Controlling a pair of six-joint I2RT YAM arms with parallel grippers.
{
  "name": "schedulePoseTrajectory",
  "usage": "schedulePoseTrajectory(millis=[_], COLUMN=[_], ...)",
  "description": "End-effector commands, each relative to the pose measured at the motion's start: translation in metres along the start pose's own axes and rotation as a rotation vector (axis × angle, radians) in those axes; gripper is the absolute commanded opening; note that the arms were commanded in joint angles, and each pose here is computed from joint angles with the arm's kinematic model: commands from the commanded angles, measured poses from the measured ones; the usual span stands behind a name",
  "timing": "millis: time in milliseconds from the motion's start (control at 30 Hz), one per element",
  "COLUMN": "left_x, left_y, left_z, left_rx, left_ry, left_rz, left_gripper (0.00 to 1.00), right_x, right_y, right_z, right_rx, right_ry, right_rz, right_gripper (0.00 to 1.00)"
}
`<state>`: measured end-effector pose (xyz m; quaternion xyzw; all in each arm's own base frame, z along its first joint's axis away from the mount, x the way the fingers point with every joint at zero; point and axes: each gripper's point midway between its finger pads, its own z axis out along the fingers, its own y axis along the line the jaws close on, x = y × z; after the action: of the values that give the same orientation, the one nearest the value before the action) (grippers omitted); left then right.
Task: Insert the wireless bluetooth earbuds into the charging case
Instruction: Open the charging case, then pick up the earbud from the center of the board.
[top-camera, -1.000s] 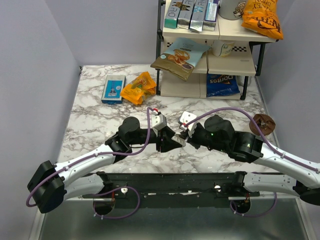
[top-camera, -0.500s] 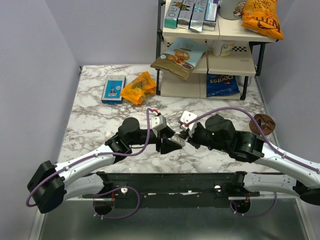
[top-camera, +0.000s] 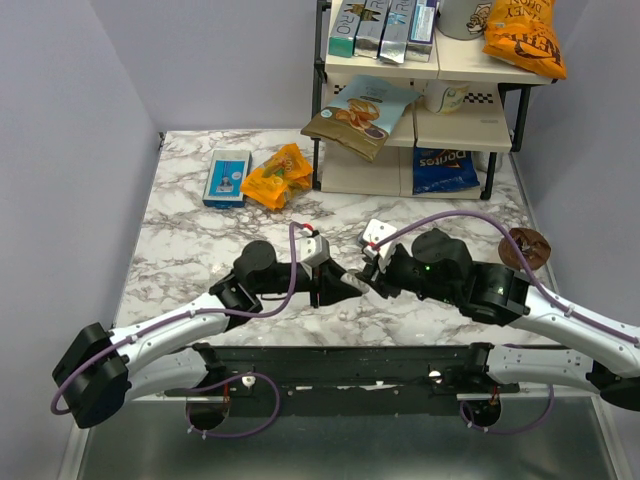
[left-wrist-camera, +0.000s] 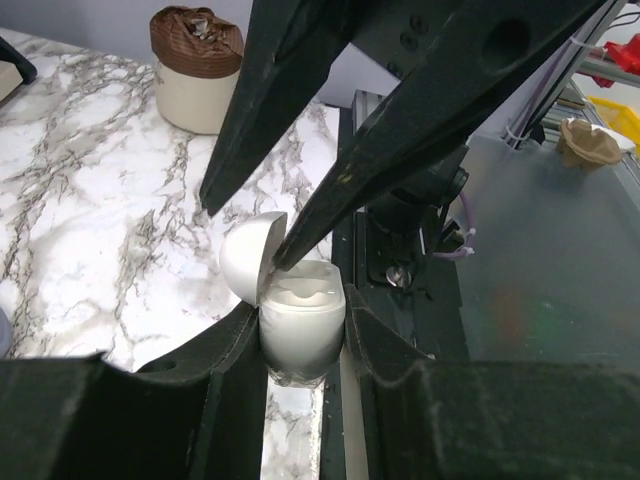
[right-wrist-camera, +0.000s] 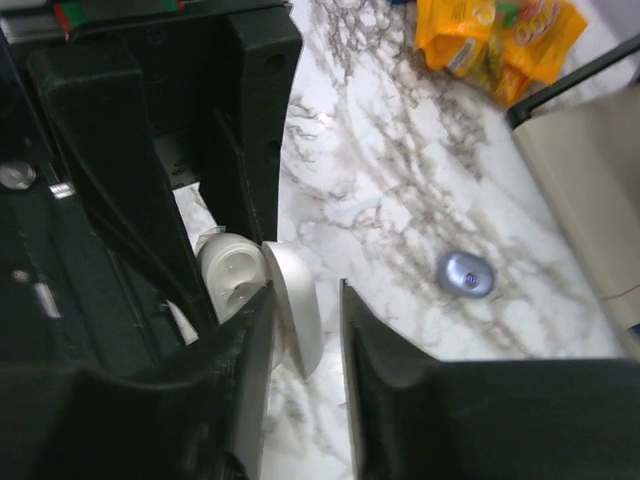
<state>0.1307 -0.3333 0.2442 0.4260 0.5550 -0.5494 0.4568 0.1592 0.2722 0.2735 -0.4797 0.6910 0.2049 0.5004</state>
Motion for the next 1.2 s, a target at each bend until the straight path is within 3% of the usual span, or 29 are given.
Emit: schedulePoseTrajectory(millis=[0, 33, 133, 267, 367, 500, 700, 833, 1167], left_x=[-0.005, -0.005, -0.003, -0.004, -0.007, -0.011, -0.007, 0.0, 0.006], left_y=[0.001, 0.001, 0.005, 0.011, 0.019, 0.03, 0.03, 0.033, 0.035], left_z=[-0.004, -0.004, -0.007, -0.016, -0.027, -0.048, -0.068, -0.071, -0.077], left_rx=[-0.029, -0.033, -0.067, -0.135, -0.213, -0.352, -0.42, -0.469, -0.514], left_ry=[-0.05, -0.052, -0.062, -0.103, -0.165, -0.25, -0.304, -0.297, -0.294], left_rz=[0.007, 0.004, -0.007, -0.013, -0.006, 0.0, 0.034, 0.022, 0.015], left_gripper=[0.0, 0.0, 0.0, 0.0, 0.0, 0.0, 0.0, 0.0, 0.0], right_x=[-0.023, -0.024, -0.029, -0.033, -0.011, 0.042, 0.125, 0.15, 0.198], right_y=[-0.013, -0.016, -0.025, -0.044, -0.072, -0.064, -0.014, 0.006, 0.004], right_z=[-0.013, -0.015, -0.023, -0.036, -0.037, -0.016, 0.032, 0.054, 0.087], right_rx=[0.073, 0.087, 0.141, 0.235, 0.348, 0.277, 0.121, 0.048, 0.125], right_ry=[-0.068, -0.072, -0.093, -0.127, -0.091, 0.007, 0.214, 0.272, 0.453], right_rz=[0.064, 0.074, 0.114, 0.183, 0.306, 0.518, 0.675, 0.722, 0.738], right_gripper=[0.54, 0.63, 0.72, 0.75, 0.75, 0.7, 0.5, 0.48, 0.45])
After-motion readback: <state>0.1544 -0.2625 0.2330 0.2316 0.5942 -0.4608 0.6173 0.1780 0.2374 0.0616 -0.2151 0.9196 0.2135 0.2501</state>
